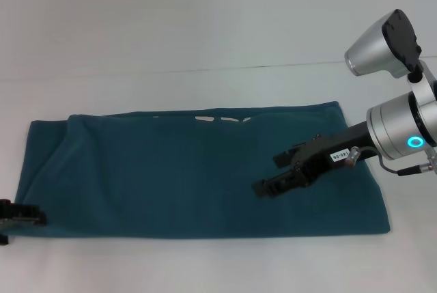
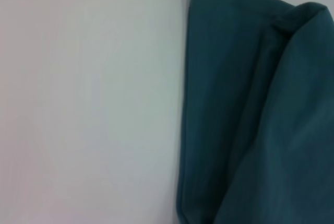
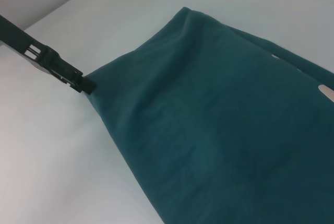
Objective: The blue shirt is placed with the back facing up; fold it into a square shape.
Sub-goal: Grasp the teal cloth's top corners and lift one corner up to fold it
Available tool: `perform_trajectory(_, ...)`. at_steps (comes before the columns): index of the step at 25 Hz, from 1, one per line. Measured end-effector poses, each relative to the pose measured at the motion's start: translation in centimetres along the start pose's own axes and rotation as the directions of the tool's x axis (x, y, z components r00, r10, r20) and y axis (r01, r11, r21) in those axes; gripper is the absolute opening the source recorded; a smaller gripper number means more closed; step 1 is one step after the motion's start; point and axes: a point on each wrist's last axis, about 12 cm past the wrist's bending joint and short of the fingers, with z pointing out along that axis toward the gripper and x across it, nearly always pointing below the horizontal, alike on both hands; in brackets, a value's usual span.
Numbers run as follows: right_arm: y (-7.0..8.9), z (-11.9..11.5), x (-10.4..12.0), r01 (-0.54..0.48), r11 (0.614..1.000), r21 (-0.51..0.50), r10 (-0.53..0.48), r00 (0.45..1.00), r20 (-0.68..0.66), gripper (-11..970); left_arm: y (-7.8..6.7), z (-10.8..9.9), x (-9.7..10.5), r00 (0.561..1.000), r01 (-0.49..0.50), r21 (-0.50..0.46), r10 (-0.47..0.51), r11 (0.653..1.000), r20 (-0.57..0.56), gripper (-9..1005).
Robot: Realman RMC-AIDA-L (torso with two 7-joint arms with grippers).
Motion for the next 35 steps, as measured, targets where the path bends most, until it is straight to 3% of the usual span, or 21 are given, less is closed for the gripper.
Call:
perform_trajectory(10,0.0,0.0,0.1,-0.003,1.0,-0.003,0.003,1.0,0.0,930,-0.4,0.7,-0.2,1.0,-0.003,0.007,0.003,1.0,0.001,846)
perform_trajectory(23,0.0,0.0,0.0,-0.003,1.0,-0.002,0.003,1.0,0.002,929,-2.1,1.6,-0.4,0.992,-0.115,0.051,0.117,0.992,-0.037,812)
perform_trajectory(35,0.1,0.0,-0.1,-0.004,1.0,-0.01,0.004,1.0,0.016,927,-2.5,1.6,-0.7,0.989,-0.148,0.049,0.149,0.988,-0.023,321)
